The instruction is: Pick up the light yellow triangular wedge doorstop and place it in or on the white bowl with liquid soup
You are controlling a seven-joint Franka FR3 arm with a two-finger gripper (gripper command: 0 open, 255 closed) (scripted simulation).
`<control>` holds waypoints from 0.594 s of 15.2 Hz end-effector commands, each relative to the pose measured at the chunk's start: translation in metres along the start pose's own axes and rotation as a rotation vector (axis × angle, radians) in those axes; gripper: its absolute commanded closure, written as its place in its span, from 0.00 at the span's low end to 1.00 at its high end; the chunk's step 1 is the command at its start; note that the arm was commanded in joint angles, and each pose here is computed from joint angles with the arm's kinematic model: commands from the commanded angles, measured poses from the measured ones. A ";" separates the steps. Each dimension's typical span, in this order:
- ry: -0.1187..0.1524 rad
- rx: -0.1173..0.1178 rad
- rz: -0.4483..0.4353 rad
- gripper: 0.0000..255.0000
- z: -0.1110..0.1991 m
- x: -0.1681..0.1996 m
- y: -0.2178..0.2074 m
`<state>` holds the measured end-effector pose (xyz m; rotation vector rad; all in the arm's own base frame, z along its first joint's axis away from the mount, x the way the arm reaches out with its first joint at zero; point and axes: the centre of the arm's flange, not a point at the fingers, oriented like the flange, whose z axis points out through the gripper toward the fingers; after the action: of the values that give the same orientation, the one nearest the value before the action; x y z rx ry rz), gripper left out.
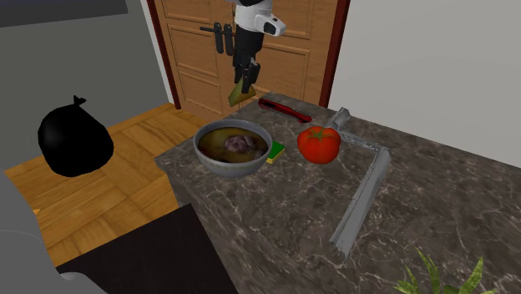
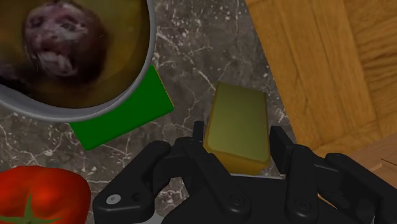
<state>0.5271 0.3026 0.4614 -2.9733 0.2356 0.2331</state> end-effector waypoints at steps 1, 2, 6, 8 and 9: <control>0.000 0.000 0.000 1.00 -0.010 -0.001 -0.001; 0.000 0.000 0.000 1.00 -0.015 -0.002 -0.002; 0.000 0.000 0.000 1.00 -0.036 -0.006 -0.005; 0.000 0.000 0.000 1.00 -0.046 -0.007 -0.006; 0.000 0.000 0.000 1.00 -0.051 -0.008 -0.007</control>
<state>0.5273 0.3024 0.5080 -2.9733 0.2354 0.2335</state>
